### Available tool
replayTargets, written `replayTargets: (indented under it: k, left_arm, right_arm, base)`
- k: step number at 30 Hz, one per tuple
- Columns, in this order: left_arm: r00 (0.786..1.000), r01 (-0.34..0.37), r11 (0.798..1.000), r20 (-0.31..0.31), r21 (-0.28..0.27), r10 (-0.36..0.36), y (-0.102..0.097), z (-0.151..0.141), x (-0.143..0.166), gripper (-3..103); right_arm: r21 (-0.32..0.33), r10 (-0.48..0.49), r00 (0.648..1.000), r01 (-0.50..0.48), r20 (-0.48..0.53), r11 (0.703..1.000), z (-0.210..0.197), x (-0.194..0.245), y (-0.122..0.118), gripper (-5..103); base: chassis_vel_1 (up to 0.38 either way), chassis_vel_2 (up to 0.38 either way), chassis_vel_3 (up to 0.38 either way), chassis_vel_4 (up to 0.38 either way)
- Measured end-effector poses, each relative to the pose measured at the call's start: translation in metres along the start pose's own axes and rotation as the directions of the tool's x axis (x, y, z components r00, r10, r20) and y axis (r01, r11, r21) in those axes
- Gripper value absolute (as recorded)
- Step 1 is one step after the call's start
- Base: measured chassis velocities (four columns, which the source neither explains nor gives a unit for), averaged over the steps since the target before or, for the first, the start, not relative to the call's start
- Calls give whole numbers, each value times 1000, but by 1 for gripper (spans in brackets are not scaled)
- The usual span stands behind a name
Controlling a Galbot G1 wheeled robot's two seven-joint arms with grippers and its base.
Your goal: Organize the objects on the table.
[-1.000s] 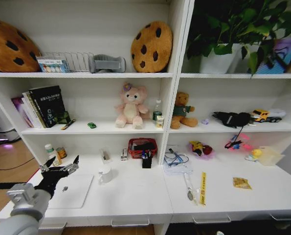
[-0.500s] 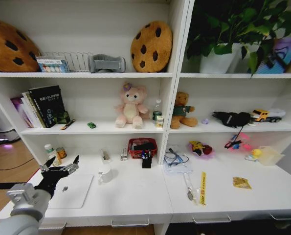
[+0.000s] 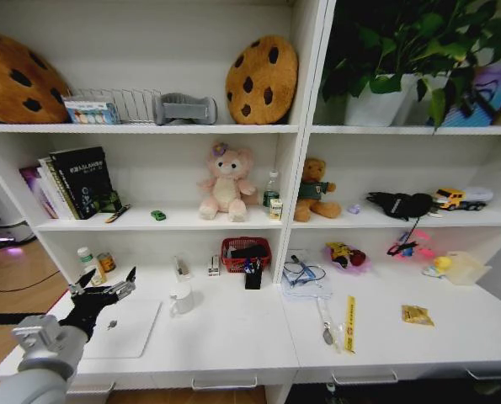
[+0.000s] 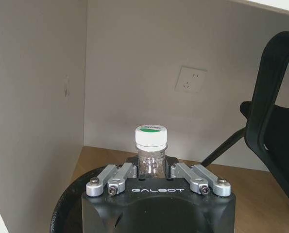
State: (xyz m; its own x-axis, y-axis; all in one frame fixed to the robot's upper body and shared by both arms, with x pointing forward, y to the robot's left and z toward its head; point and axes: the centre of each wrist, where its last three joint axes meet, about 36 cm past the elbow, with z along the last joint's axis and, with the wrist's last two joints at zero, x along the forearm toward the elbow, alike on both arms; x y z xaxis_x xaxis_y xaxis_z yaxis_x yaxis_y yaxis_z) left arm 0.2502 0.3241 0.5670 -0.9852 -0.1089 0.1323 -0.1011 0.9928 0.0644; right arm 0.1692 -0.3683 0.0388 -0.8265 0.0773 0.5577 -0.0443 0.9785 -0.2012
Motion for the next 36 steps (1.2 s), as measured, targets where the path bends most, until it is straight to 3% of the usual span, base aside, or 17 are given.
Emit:
replayTargets:
  k: [2,4,6,7,9,10,13,14,16,19,20,24,28,30,33,35,36]
  left_arm:
    - [1000,0,1000,0,0,0,0,0,0,100]
    - [1000,0,1000,0,0,0,0,0,0,100]
    - [1000,0,1000,0,0,0,0,0,0,100]
    - [1000,0,1000,0,0,0,0,0,0,100]
    - [1000,0,1000,0,0,0,0,0,0,100]
    - [1000,0,1000,0,0,0,0,0,0,100]
    - [1000,0,1000,0,0,0,0,0,0,100]
    - [1000,0,1000,0,0,0,0,0,0,100]
    - [1000,0,1000,0,0,0,0,0,0,100]
    - [1000,0,1000,0,0,0,0,0,0,100]
    - [1000,0,1000,0,0,0,0,0,0,100]
    - [1000,0,1000,0,0,0,0,0,0,100]
    - [1000,0,1000,0,0,0,0,0,0,100]
    - [1000,0,1000,0,0,0,0,0,0,100]
    - [1000,0,1000,0,0,0,0,0,0,100]
    - [1000,0,1000,0,0,0,0,0,0,100]
    - [1000,0,1000,0,0,0,0,0,0,100]
  right_arm:
    - [0,0,1000,0,1,1000,0,0,1,27]
    - [1,5,1000,-5,-3,1000,1,1,2,44]
    - [0,12,1000,-12,-3,1000,2,2,2,44]
    - [0,18,1000,-18,-1,1000,2,2,2,54]
    - [1,20,1000,-20,2,1000,3,3,2,54]
    - [3,19,1000,-19,9,1000,4,5,2,65]
    - [6,17,1000,-17,16,1000,5,8,2,65]
    - [19,11,1000,-12,23,1000,8,16,0,77]
    - [87,22,999,-24,24,996,20,38,-2,88]
    - [112,18,1000,-20,22,993,25,50,-4,88]
    - [133,15,1000,-17,16,991,34,68,-7,97]
    - [156,13,998,-21,55,988,52,138,-20,100]
    - [129,13,993,-29,120,991,36,179,-23,100]
    - [93,-13,980,-6,200,996,-3,208,-17,100]
    - [82,-40,970,21,239,996,-28,228,-14,100]
    - [68,-77,940,58,333,996,-92,270,-11,100]
    - [68,-77,940,58,333,996,-92,270,-11,100]
  base:
    - [0,0,0,0]
    - [0,0,0,0]
    - [0,0,0,0]
    - [0,0,0,0]
    - [0,0,0,0]
    - [0,0,0,0]
    - [0,0,0,0]
    - [0,0,0,0]
    - [0,0,0,0]
    - [0,0,0,0]
    - [0,0,0,0]
    - [0,0,0,0]
    - [0,0,0,0]
    - [0,0,0,0]
    - [0,0,0,0]
    - [0,0,0,0]
    - [0,0,0,0]
